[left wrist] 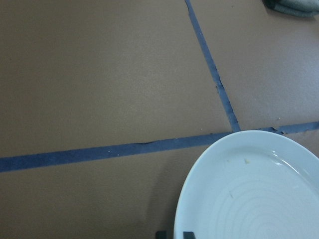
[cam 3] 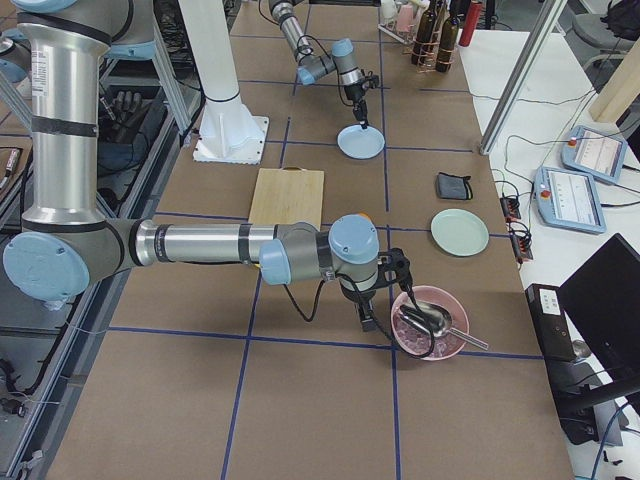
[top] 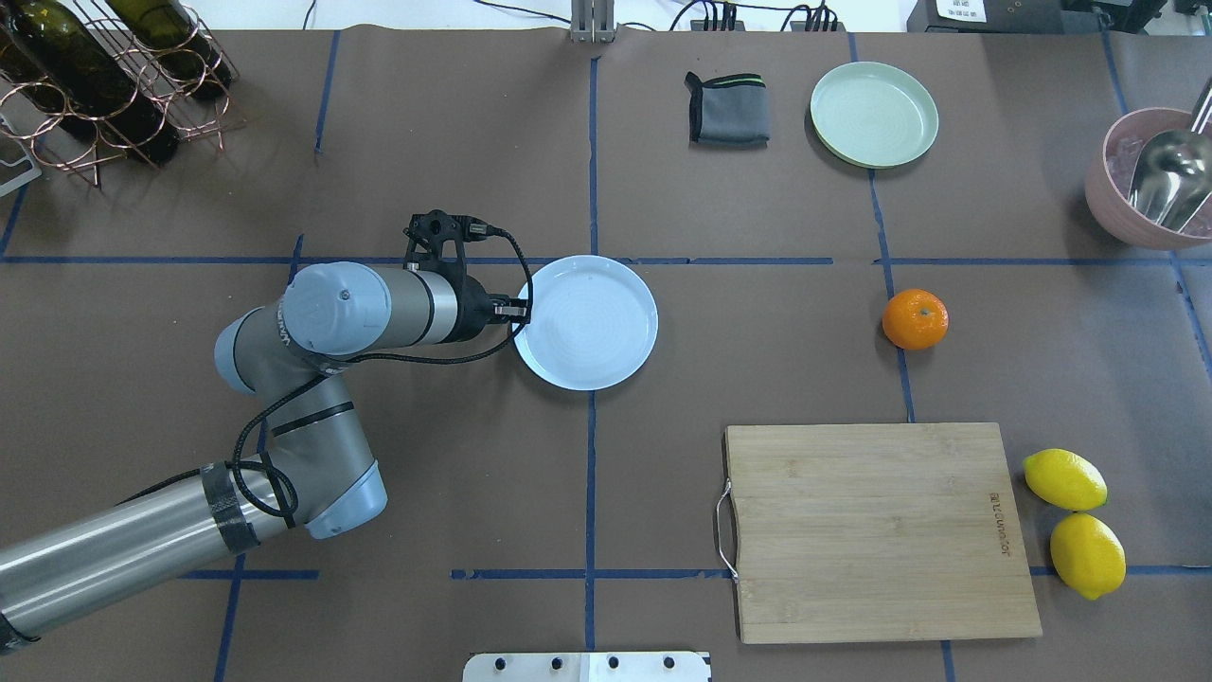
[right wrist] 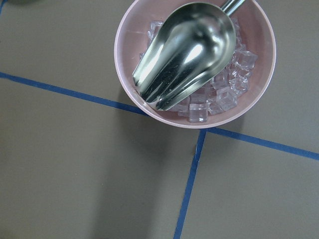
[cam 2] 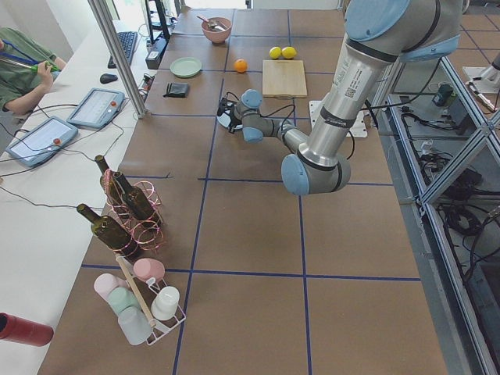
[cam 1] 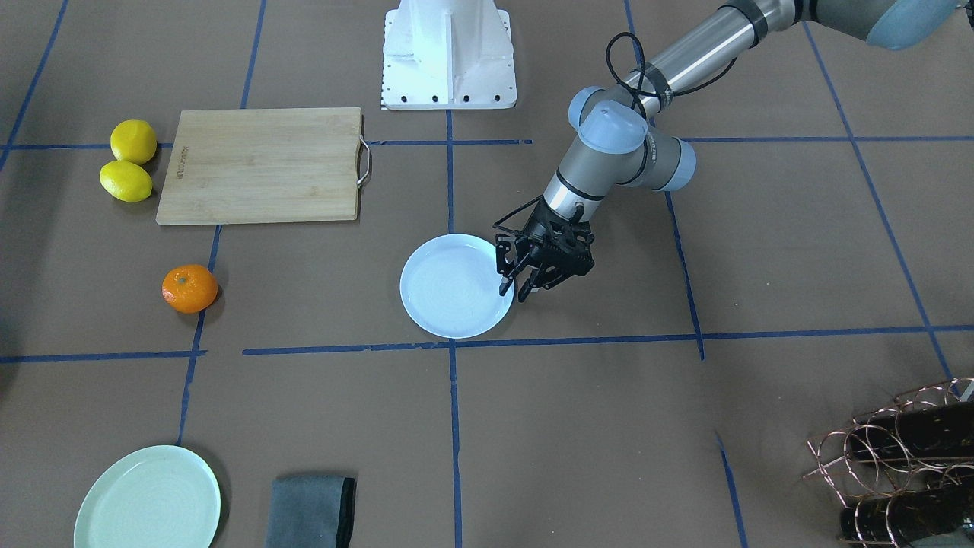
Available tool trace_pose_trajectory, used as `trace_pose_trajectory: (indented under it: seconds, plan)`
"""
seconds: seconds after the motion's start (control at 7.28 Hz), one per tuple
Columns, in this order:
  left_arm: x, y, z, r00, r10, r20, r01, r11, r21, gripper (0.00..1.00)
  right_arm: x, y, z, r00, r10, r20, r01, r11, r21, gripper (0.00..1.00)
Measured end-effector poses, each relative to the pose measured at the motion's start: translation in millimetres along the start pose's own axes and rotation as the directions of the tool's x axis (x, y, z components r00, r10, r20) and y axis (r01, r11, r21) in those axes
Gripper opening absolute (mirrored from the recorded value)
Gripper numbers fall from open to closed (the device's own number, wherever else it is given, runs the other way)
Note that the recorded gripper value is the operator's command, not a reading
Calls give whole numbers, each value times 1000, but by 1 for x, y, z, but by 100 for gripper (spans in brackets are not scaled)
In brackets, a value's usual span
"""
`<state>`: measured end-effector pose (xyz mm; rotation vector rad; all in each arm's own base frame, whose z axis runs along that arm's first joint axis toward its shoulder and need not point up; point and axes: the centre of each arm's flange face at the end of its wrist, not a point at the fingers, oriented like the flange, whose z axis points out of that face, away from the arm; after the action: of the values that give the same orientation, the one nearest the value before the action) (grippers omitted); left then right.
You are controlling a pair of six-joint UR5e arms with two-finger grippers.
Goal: Pick orange to plate
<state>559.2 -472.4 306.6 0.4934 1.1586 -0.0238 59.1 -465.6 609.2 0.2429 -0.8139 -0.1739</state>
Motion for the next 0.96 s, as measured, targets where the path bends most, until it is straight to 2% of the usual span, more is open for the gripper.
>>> trace_pose_trajectory:
  seconds: [0.27,0.41,0.69,0.82,0.96]
  plan:
    - [-3,-12,-9,1000,16,11,-16,1000,-15,100,-4,-3,-4,1000,-25,-3,25,999,19,100]
    - [-11,-31,-30,998,64,26,-63,997,-46,100,-7,-6,-6,999,-46,-3,46,998,40,100]
    - [-50,-75,-112,971,217,104,-205,972,-113,100,-19,-15,-13,997,-82,12,81,994,68,100]
    - [-90,-100,-161,951,264,160,-238,958,-161,100,-33,-28,-14,993,-113,27,111,991,74,100]
    - [-149,-122,-207,946,239,218,-188,955,-231,100,-54,-48,-11,988,-150,42,147,986,76,100]
